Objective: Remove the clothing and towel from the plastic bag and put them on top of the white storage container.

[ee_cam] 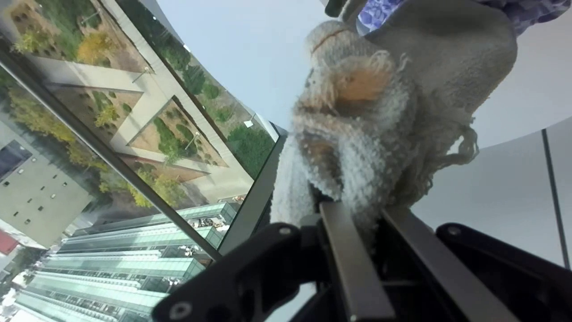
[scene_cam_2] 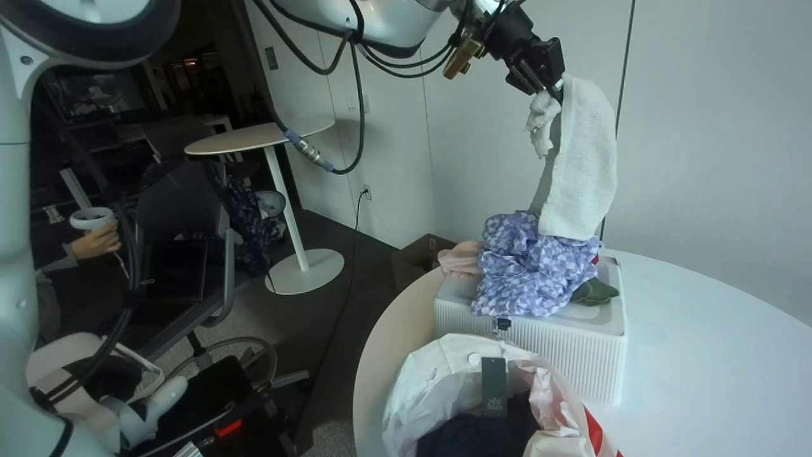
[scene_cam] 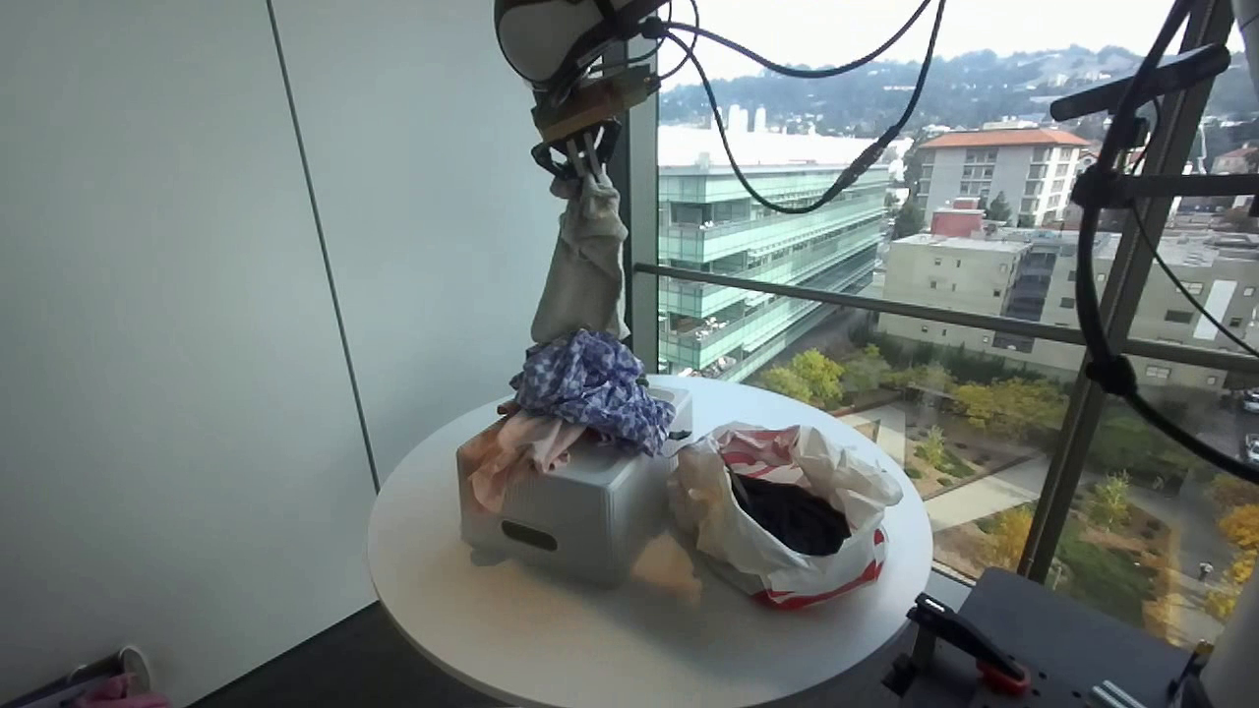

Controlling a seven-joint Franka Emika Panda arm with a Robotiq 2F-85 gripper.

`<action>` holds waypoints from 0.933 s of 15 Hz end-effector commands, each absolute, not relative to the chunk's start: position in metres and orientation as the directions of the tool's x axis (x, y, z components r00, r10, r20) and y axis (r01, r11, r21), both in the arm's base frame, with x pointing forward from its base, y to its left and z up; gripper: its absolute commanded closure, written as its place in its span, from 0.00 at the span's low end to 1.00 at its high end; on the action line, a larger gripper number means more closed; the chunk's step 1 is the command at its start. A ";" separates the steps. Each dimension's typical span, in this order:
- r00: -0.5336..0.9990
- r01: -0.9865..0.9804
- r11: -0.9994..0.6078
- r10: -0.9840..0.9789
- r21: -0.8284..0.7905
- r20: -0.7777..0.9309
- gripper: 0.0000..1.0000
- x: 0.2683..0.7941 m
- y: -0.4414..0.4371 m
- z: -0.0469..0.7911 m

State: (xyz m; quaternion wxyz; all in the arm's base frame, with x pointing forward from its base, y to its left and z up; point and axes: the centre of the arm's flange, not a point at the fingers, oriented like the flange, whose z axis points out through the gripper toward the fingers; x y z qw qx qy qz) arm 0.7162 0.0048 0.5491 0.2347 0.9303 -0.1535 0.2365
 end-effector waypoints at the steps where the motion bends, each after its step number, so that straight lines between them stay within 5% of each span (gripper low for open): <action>1: 0.889 -0.305 -0.904 -0.158 0.299 0.429 0.92 0.774 -0.017 0.497; 10: 0.990 -0.112 -0.950 -0.082 0.293 0.114 0.92 0.783 -0.008 0.333; 11: 0.993 -0.099 -0.950 -0.074 0.297 0.094 0.89 0.780 -0.006 0.327; 12: 0.996 -0.077 -0.954 -0.058 0.289 0.074 0.60 0.775 -0.002 0.330; 14: 0.997 -0.060 -0.957 -0.045 0.285 0.060 0.52 0.762 0.004 0.348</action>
